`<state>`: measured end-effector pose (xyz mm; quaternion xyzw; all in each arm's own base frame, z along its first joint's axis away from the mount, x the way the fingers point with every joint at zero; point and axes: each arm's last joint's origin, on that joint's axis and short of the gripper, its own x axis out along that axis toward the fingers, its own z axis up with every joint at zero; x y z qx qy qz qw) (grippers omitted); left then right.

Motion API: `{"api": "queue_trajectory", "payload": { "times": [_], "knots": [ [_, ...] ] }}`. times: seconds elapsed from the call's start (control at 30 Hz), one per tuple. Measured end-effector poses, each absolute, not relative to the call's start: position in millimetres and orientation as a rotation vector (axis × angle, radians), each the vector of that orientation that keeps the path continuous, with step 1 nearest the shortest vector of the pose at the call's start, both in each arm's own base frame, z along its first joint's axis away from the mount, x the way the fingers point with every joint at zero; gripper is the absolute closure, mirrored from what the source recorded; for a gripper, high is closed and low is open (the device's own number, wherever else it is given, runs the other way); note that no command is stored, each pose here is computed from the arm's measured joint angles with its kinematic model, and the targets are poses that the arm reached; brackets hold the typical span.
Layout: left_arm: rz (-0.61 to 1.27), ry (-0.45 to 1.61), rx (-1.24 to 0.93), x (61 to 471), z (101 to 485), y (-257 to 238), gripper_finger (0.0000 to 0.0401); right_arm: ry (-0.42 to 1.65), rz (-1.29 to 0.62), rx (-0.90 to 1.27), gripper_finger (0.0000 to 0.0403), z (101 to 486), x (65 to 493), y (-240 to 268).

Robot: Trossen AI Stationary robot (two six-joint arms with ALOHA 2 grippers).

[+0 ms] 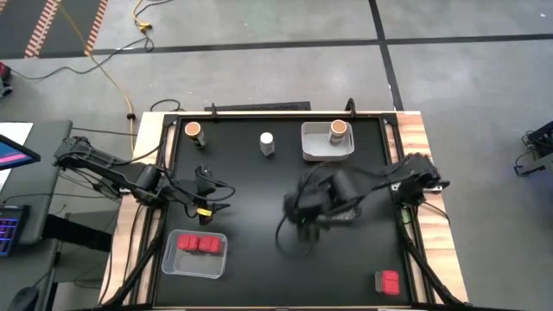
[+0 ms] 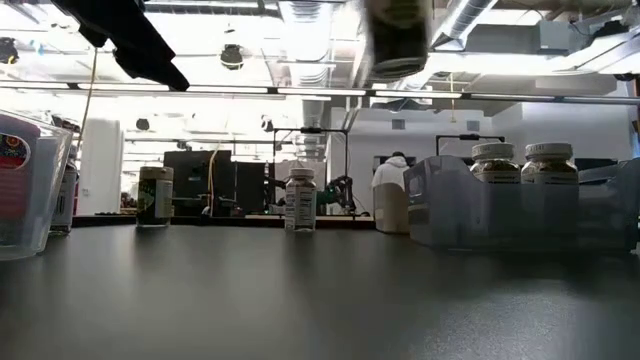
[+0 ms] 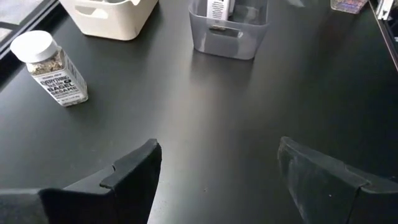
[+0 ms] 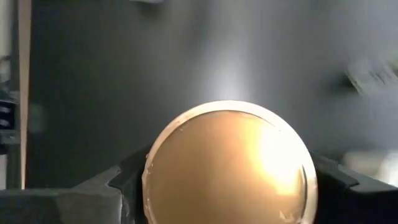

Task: Sort spices by type
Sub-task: Put the bottom gold spice bottle in the gray bin

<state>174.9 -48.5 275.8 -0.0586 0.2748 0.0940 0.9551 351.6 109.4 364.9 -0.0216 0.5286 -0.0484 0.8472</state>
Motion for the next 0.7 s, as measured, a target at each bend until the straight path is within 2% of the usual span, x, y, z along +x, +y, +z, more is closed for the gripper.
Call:
{"api": "queue_trajectory", "payload": {
  "times": [0.17,0.3,0.57,0.7],
  "knots": [
    [0.193,0.537,-0.126,176,277,-49,0.0092,1.101,-0.199,-0.065,0.0094,394,321,68],
    [0.224,0.485,-0.133,178,281,-48,0.0092,1.073,-0.212,-0.114,0.0094,400,294,30],
    [0.31,0.394,-0.143,182,288,-44,0.0092,0.971,-0.242,-0.072,0.0095,377,238,-58],
    [0.324,0.404,-0.139,182,287,-42,0.0092,0.941,-0.2,-0.028,0.0095,355,226,-98]
  ]
}}
